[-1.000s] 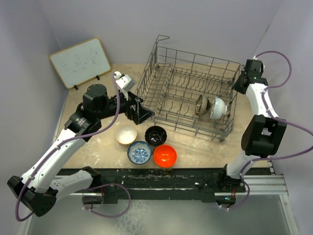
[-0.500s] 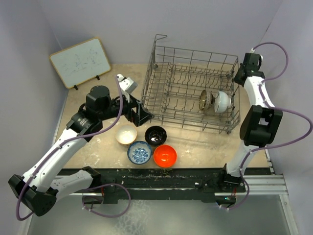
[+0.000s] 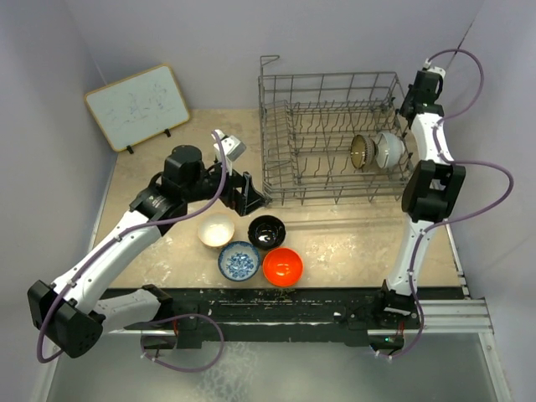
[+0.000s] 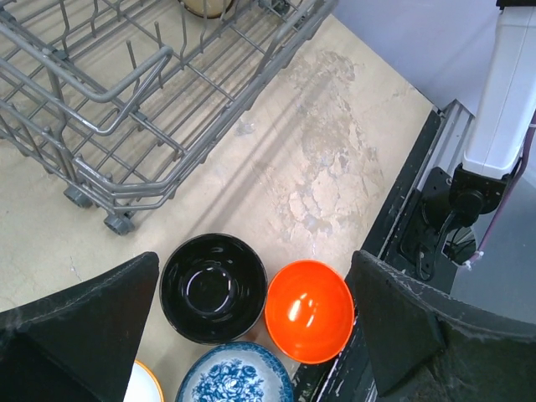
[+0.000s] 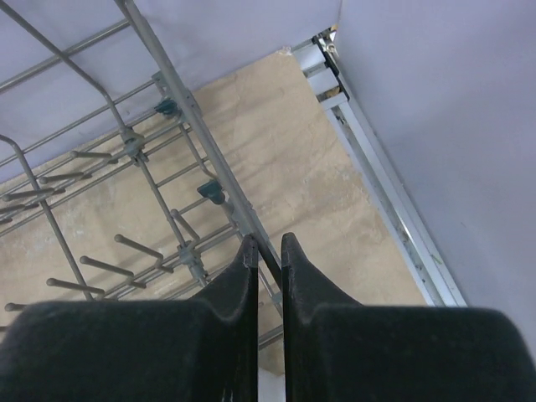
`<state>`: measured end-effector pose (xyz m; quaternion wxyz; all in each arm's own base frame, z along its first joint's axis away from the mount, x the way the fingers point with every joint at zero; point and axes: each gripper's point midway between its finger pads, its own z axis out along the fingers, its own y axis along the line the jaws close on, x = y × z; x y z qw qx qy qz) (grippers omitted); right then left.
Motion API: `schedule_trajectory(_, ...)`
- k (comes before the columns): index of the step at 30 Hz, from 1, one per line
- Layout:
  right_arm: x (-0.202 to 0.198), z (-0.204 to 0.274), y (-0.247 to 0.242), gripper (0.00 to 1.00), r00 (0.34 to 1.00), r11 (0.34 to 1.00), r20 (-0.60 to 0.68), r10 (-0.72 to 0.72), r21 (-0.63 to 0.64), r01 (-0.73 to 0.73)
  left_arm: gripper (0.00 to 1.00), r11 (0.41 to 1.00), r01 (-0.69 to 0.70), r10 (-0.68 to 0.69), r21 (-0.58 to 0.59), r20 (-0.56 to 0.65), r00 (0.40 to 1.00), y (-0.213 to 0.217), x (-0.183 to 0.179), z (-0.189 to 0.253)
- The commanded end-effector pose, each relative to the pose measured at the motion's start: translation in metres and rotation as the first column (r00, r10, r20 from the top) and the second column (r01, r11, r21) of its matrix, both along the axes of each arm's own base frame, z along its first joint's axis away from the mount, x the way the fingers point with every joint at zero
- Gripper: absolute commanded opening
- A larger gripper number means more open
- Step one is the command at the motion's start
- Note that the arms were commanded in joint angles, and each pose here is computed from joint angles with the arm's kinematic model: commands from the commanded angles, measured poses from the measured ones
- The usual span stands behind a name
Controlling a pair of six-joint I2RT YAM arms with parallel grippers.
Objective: Load the bowls into the dish rack
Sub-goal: Adjust the dish rack at the center of the board.
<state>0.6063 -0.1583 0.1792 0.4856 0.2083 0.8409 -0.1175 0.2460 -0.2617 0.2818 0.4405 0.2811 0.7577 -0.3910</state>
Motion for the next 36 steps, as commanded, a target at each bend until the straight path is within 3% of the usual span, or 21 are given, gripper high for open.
schedule_trajectory(1, 0.037, 0.067, -0.024, 0.0, 0.954, 0.995, 0.285, -0.095, -0.002, 0.099, 0.99, 0.999, 0.013, -0.011, -0.03, 0.059, 0.998, -0.004, 0.007, 0.01)
schedule_trajectory(9, 0.06, 0.087, -0.03, 0.0, 0.929, 0.995, 0.362, -0.082, -0.026, 0.098, 0.99, 1.0, 0.0, 0.001, -0.014, 0.063, 0.998, -0.004, 0.013, 0.002)
schedule_trajectory(10, 0.059, 0.092, -0.029, 0.05, 0.927, 0.995, 0.366, -0.076, -0.031, 0.094, 0.99, 1.0, -0.004, 0.005, -0.012, 0.065, 0.998, -0.004, 0.014, 0.001)
schedule_trajectory(12, 0.048, 0.105, -0.028, 0.33, 0.926, 0.994, 0.369, -0.076, -0.042, 0.098, 0.99, 1.0, -0.011, 0.012, -0.009, 0.067, 0.998, -0.003, 0.015, 0.001)
schedule_trajectory(16, 0.033, 0.125, -0.013, 0.71, 0.918, 0.999, 0.397, -0.009, -0.045, 0.029, 0.99, 1.0, -0.024, 0.025, -0.012, 0.066, 0.998, -0.001, 0.016, 0.003)
schedule_trajectory(22, -0.009, 0.136, -0.008, 0.9, 0.912, 0.997, 0.409, -0.034, -0.046, 0.058, 0.99, 0.999, -0.03, 0.031, -0.031, 0.054, 0.998, 0.0, 0.013, 0.008)
schedule_trajectory(29, -0.058, 0.14, 0.031, 0.92, 0.909, 0.999, 0.414, 0.039, 0.013, -0.049, 0.99, 0.997, -0.058, 0.061, -0.043, 0.055, 0.997, 0.007, 0.007, 0.014)
schedule_trajectory(36, -0.159, 0.143, 0.136, 0.92, 0.919, 0.974, 0.336, 0.208, 0.019, -0.227, 0.99, 0.996, -0.076, 0.079, -0.051, 0.062, 0.995, 0.015, 0.0, 0.032)
